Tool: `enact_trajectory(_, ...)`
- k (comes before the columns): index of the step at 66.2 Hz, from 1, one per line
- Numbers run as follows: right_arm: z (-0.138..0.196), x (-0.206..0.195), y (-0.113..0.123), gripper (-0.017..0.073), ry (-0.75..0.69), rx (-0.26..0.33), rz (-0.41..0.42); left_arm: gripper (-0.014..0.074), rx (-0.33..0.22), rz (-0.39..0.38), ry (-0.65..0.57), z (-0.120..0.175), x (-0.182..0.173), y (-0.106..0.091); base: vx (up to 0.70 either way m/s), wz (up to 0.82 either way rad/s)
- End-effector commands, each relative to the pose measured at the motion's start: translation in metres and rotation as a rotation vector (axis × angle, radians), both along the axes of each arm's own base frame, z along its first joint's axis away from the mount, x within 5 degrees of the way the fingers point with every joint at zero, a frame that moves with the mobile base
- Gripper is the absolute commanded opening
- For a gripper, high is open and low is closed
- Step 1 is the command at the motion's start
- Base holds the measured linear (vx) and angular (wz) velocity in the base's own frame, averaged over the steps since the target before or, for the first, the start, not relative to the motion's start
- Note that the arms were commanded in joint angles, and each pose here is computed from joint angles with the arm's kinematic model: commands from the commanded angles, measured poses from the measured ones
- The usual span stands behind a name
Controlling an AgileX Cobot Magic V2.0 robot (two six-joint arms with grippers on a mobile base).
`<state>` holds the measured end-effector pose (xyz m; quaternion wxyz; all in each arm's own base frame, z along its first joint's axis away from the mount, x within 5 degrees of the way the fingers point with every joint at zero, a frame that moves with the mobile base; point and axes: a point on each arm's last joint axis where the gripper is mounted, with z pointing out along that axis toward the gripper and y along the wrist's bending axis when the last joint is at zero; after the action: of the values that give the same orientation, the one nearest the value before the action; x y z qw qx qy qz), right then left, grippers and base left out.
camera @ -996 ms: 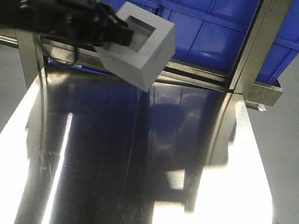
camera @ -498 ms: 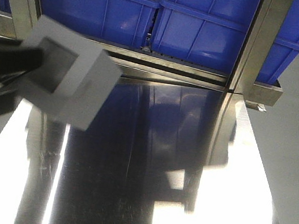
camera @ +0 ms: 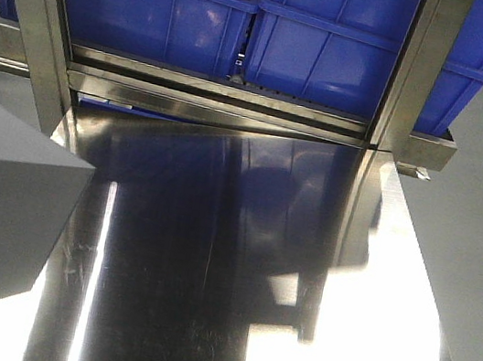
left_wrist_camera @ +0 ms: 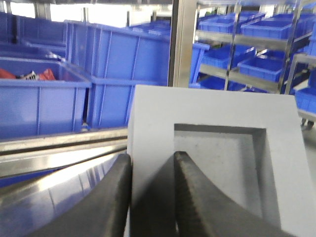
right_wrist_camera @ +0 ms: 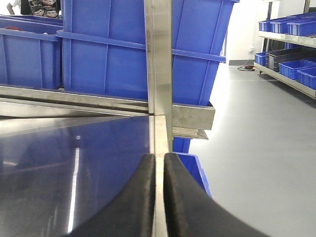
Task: Sort gray base to blue bin
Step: 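Turn the base away from the table holding the block in the left gripper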
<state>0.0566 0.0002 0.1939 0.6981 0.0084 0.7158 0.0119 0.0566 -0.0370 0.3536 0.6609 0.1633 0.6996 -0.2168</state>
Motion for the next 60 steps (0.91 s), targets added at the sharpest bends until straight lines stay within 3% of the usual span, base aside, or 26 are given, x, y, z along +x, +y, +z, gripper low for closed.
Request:
enact_trajectory(1,0.0089,-0.001,0.0,-0.0004,-0.091,-0.013,-0.002,-0.0007,-0.084,0.013,-0.101,0.0156,-0.0063,0.0046,0.0,0.0)
enact_trajectory(60,0.0089,-0.001,0.0,-0.0004,-0.091,-0.013,-0.002,-0.0007,-0.081,0.01,-0.097,0.015,-0.0075,0.0049,0.0,0.0)
